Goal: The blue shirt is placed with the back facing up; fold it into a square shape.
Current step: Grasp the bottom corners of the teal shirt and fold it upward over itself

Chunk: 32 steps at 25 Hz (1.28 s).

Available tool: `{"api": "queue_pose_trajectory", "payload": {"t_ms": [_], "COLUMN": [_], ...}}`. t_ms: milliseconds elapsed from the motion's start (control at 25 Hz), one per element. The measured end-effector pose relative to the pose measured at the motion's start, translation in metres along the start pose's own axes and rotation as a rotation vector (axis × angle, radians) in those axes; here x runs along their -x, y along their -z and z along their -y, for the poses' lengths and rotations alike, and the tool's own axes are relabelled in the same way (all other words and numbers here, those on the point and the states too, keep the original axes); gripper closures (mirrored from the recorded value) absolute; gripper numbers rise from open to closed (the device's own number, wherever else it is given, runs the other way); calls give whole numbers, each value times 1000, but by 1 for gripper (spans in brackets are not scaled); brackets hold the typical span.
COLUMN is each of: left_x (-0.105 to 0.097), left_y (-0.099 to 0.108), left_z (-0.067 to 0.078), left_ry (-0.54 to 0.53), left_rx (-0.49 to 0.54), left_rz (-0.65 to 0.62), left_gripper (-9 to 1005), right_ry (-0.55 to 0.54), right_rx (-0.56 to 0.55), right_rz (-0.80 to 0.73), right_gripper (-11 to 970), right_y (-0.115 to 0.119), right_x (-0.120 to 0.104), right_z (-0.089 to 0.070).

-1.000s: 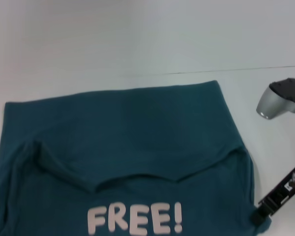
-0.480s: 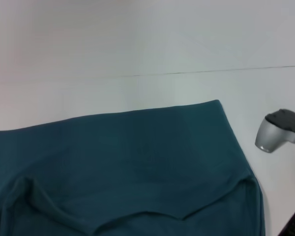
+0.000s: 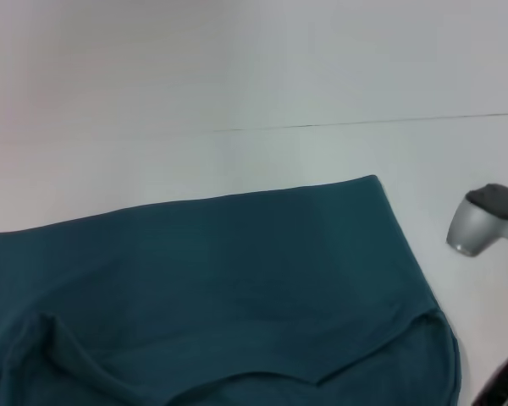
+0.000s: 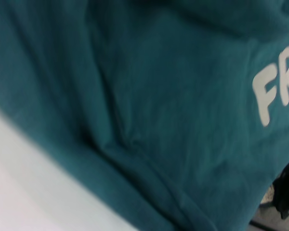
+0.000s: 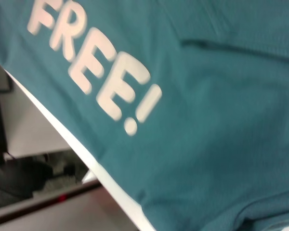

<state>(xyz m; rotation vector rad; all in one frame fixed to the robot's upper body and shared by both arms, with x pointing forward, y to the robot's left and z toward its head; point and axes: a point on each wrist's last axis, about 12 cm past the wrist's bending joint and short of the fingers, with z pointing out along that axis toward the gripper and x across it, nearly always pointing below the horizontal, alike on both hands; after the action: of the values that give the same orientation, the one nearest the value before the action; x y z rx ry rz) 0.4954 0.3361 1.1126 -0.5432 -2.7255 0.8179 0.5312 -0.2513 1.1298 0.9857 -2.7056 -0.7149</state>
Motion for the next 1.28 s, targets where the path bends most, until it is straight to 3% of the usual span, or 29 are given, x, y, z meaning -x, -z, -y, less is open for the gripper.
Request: {"api": "queue_pose_trajectory", "payload": {"t_ms": [200,400,640,960,1280], "left_x": [8,14,35,73,99], "left_y": [26,66,94,108,88], "left_z": [-3,-9,-15,-16,-23], "left_ry": [-11,-16,-27,-68,-61], "left_rx": [-14,-10,82,244,385], "left_rz": [138,342,525,703,780], "left_gripper": [888,889,891,885,877], "right_ry": [41,42,-82,-185,-202], "right_rx": [33,35,-52,-170,-244], "right_rz": [123,351,611,761,882], "right_gripper": [893,894,894,893,893], "right_y": [22,66,101,101,82], "right_x": [0,-3,1,31,69], "right_z": [7,24,47,60,60]}}
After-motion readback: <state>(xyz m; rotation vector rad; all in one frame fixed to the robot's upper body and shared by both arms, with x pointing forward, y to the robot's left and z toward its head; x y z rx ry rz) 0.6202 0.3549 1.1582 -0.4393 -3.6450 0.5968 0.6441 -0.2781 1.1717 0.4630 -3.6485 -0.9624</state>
